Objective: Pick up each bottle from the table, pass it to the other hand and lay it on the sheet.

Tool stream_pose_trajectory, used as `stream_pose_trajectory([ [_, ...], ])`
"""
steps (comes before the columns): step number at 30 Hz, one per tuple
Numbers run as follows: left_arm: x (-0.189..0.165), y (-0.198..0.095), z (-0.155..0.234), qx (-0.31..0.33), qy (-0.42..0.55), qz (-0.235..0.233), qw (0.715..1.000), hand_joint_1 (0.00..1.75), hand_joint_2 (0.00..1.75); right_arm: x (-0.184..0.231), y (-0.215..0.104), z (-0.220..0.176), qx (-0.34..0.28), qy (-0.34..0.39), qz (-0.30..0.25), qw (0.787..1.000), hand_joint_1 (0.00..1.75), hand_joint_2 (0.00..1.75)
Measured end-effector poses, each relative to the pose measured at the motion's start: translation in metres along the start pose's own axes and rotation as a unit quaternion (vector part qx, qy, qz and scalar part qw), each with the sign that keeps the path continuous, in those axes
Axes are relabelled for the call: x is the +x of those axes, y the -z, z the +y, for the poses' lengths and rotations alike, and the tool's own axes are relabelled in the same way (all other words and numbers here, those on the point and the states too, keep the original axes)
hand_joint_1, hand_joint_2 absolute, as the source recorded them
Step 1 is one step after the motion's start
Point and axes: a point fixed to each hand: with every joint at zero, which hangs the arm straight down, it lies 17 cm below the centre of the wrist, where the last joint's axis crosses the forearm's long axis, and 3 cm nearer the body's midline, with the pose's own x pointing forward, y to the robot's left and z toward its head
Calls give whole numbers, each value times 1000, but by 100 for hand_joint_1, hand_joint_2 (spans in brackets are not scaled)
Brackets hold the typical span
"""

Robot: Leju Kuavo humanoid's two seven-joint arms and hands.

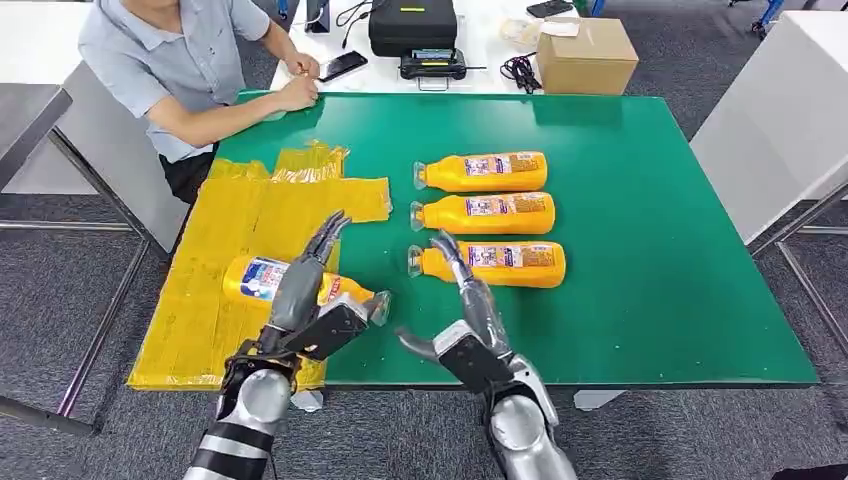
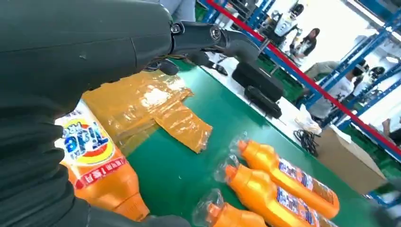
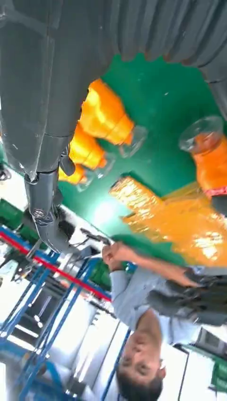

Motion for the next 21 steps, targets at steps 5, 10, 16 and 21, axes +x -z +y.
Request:
stream_pose_trajectory([
  [5,-2,-1,-1,-3,-33,10,999,0,175,14,1,-7,-11,4,-22,1000,0,175],
  [10,-5,0,0,1,-80,28,996,0,175,26,1,-23,-39,6,-40,998,0,175],
  [16,-7,0,1,4,-86,32,996,0,175,30,0,-32,-50,2,-45,998,0,175],
  [21,-9,0,5,16,-117,42,992,0,175,29,-1,-37,-59,4,-43,997,0,175],
])
